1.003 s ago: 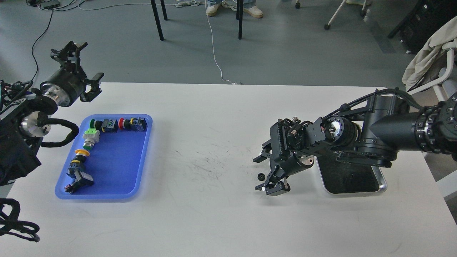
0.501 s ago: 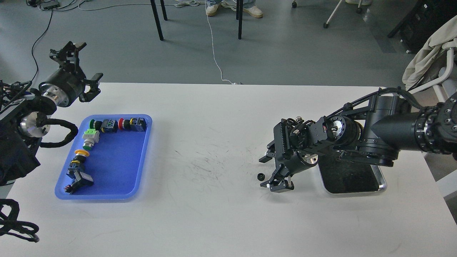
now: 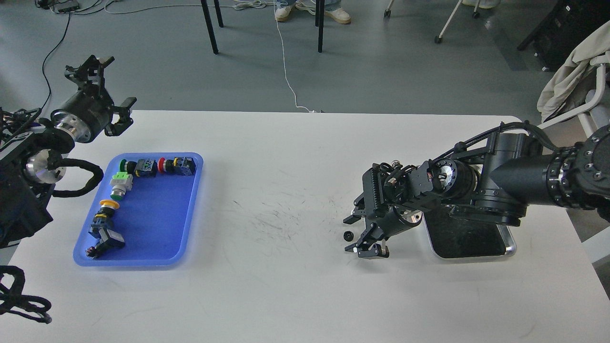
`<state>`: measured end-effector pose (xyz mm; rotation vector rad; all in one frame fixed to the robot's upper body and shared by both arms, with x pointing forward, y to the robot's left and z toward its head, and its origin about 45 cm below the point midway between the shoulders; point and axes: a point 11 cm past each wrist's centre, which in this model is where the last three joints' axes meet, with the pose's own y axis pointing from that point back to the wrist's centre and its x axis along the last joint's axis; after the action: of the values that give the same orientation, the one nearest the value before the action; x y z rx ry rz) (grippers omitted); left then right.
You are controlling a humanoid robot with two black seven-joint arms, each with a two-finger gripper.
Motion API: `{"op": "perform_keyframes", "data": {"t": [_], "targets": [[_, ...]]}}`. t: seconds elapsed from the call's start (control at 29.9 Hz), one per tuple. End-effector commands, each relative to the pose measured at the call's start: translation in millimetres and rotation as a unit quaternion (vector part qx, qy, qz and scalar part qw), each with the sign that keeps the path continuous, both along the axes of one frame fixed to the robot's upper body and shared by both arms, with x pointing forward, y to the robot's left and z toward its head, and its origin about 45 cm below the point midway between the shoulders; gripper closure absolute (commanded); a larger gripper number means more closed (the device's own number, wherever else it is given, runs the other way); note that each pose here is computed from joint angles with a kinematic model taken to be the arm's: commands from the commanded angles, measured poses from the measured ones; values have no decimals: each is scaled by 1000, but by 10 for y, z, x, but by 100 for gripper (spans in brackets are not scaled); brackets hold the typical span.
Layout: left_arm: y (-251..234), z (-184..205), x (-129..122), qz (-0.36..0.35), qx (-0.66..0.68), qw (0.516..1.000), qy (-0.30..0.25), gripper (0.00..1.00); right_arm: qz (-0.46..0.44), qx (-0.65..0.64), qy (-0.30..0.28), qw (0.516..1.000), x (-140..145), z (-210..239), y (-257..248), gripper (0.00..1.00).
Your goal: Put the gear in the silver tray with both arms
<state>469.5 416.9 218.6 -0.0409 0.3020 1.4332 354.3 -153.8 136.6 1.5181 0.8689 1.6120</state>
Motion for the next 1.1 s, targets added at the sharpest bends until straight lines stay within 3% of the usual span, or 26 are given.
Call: {"op": "perform_keyframes", "data": {"t": [0.0,0.37,0.84,0.9,1.07], "targets": [[-1,4,2,0,0,1000,-1,1,1,-3,0,1000,0,-6,-2,51],[-7,-7,-1,0,-1,1000,0,1,3,-7,0,1000,-3,-16,5,59],[-8,-9,-1,-1,0,1000,1,1,-1,-10,-7,1000,46,-5,-24,82],[-9,-11,-2,-1,1,1000,1,1,0,-11,-8,1000,46,-6,-25,92],[-8,-9,-1,-1,0,1000,1,1,-4,-12,-14,1000,92,9,-42,94]]}}
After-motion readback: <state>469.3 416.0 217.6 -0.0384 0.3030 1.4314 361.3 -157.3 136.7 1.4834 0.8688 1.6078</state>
